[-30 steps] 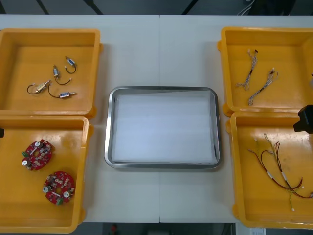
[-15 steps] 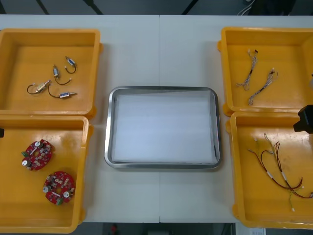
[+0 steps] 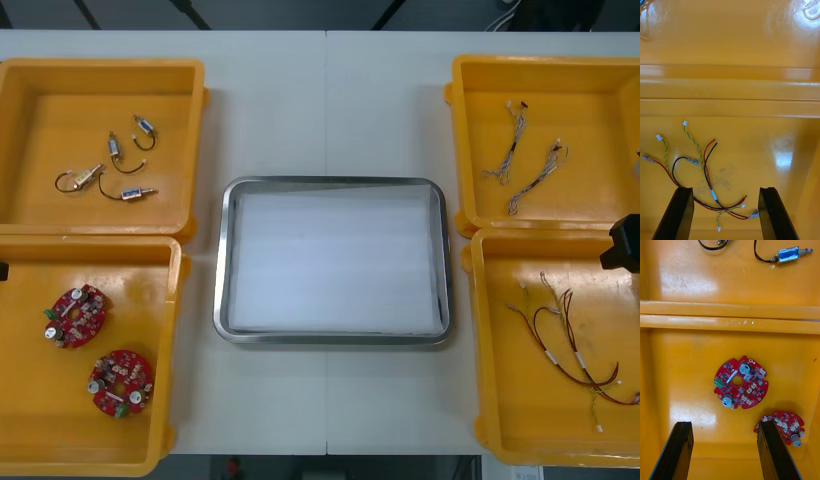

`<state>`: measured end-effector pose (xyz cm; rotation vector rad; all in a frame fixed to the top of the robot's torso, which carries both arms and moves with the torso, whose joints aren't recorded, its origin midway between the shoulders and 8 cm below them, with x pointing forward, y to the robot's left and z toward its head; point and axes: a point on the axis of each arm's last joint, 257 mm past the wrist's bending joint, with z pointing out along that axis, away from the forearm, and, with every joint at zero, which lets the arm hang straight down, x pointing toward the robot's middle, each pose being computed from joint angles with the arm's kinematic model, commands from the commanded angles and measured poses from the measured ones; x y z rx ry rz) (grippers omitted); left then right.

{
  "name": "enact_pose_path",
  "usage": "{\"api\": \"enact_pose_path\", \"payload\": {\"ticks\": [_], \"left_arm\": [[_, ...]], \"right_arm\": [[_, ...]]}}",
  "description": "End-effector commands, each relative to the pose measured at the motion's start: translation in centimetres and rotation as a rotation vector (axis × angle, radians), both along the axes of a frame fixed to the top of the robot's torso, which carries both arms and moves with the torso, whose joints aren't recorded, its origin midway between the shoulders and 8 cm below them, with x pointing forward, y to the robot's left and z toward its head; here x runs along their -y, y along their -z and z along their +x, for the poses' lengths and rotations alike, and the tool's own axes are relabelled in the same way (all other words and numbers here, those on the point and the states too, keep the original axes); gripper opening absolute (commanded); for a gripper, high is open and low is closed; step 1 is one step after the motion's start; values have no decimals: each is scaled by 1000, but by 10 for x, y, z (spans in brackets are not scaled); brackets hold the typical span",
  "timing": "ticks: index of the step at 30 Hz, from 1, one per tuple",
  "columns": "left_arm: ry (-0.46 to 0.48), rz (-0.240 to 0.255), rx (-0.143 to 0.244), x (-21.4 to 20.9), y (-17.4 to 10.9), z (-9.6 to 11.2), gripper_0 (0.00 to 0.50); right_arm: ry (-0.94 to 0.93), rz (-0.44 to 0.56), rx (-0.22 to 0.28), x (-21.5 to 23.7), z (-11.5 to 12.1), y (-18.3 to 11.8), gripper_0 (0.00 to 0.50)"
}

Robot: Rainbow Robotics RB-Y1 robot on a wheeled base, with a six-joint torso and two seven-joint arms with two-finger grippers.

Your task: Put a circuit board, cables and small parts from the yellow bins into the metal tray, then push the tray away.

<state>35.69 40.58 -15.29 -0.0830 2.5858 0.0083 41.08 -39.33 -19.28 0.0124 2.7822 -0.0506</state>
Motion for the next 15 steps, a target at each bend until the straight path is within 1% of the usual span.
{"api": "enact_pose_path", "payload": {"ticks": [1,11,12,14,15], "left_arm": [[-42,15,-7,-5,-1,-4,500],[-42,15,-7,-5,-1,-4,500],[-42,15,-7,-5,-1,-4,500],[-42,15,-7,-5,-1,-4,500],[380,276,-91,-9,9,-18,500]], "right_arm": [[-10,-9,10,5,0,-4,500],[-10,-9,10,5,0,-4,500],[-2,9,-84,3,-23,34,500],[-2,14,-101,2,-29,41,500],[-4,6,-86,3,-25,36,500]]}}
